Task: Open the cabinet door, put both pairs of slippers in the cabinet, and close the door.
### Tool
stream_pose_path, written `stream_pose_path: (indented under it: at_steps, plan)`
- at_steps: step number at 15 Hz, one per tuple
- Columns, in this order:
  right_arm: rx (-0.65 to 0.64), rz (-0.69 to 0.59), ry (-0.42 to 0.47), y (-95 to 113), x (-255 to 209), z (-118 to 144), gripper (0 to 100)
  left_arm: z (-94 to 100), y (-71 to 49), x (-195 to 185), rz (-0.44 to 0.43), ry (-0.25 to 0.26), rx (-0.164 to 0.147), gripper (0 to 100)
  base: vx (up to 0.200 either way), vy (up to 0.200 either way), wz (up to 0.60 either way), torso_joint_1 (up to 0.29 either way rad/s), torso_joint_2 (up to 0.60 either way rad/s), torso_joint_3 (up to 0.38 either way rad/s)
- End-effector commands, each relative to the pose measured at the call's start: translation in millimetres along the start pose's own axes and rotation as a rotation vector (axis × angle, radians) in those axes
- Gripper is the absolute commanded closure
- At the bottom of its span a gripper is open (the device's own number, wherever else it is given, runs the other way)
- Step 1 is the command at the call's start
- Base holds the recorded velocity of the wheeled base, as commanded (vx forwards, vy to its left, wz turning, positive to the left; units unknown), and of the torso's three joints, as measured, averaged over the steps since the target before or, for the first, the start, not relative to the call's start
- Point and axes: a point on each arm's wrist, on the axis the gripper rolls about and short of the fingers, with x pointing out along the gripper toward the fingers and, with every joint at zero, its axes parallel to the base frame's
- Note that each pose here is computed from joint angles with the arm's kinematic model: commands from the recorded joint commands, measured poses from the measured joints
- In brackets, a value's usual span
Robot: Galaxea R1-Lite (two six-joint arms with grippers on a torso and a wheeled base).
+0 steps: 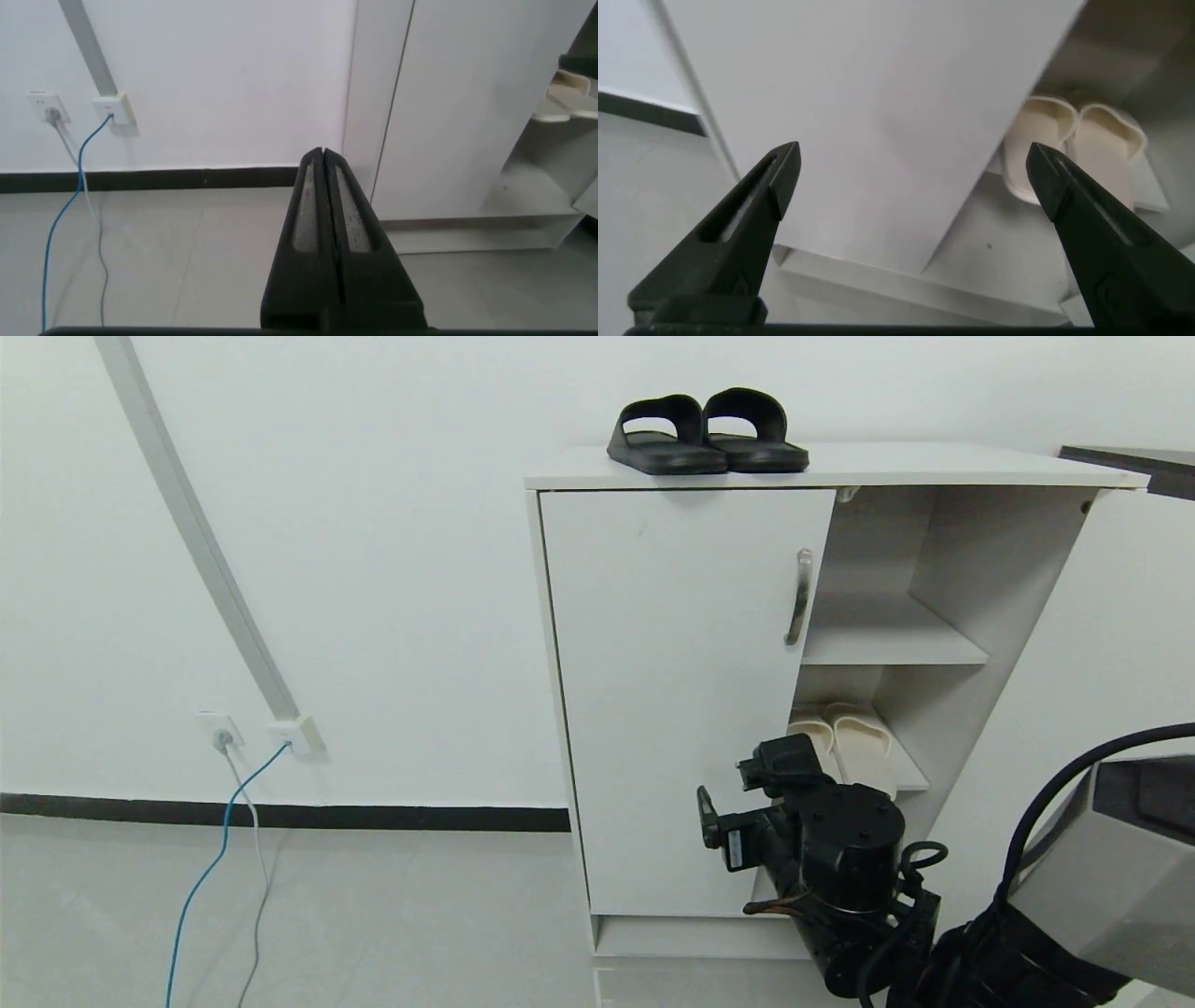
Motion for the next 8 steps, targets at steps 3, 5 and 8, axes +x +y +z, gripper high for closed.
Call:
stream_pose_path:
  at_steps: [3, 5, 8]
  plan:
    - [-0.003, 0.002, 0.003, 0.7, 0.0, -1.2, 0, -0.1, 0.0, 0.0, 0.0, 0.0, 0.0, 100, 0.0, 0.0, 0.0, 0.0, 0.0, 0.0]
    - [-0.004, 0.002, 0.004, 1.0, 0.3, -1.5, 0, -0.1, 0.0, 0.0, 0.0, 0.0, 0.0, 100, 0.0, 0.0, 0.0, 0.0, 0.0, 0.0]
    - [-0.005, 0.003, 0.005, 1.3, -0.2, -1.8, 0, -0.1, 0.0, 0.0, 0.0, 0.0, 0.0, 100, 0.0, 0.0, 0.0, 0.0, 0.0, 0.0]
